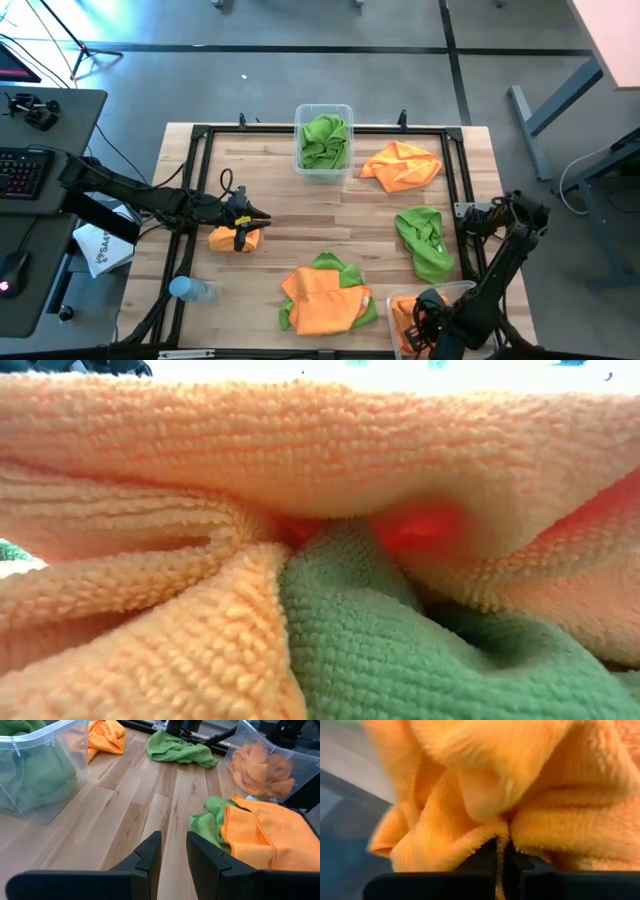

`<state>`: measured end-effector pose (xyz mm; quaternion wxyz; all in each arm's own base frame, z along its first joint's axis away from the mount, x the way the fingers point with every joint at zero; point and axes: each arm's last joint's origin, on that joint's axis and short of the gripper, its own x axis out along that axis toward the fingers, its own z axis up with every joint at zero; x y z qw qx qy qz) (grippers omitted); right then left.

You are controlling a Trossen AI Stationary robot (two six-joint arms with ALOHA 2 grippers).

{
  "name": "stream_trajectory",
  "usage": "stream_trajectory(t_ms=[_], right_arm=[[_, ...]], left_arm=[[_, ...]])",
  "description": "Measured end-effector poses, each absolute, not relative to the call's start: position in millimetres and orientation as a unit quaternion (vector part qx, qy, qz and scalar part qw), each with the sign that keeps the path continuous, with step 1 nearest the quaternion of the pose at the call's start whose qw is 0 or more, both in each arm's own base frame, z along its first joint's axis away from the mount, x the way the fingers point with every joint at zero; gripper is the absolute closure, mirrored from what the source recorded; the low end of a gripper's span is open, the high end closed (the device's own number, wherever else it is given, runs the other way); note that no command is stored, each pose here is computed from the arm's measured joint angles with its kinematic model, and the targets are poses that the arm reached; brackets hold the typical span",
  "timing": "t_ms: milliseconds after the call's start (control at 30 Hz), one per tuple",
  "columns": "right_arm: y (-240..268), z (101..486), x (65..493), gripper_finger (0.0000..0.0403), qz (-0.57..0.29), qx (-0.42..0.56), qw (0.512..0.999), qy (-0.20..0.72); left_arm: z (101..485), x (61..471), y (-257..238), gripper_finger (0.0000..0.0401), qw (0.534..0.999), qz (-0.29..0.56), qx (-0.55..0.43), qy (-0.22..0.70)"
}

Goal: Sort microfiber towel by color & place in baskets
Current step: Put the orange microfiber towel into the bottom transparent bin

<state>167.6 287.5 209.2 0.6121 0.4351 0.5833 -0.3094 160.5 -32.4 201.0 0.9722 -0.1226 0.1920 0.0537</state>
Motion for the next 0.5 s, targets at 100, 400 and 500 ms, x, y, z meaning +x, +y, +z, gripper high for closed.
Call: stream_trajectory(t_ms=[100, 400, 500], right_arm=[[283, 220, 167, 0.0402, -0.312, 0.44, 0.625, 0.564], [274, 242, 162, 0.0401, -0.299, 0.457, 0.631, 0.551], [272, 247, 161, 0.0384, -0.294, 0.462, 0.63, 0.55]], left_arm=[[201, 160, -32, 0.032, 0.973, 0.055, -0.119, 0.192], [201, 161, -32, 0.032, 0.973, 0.058, -0.119, 0.191], [201, 160, -32, 0.032, 0.973, 0.058, -0.118, 0.191]])
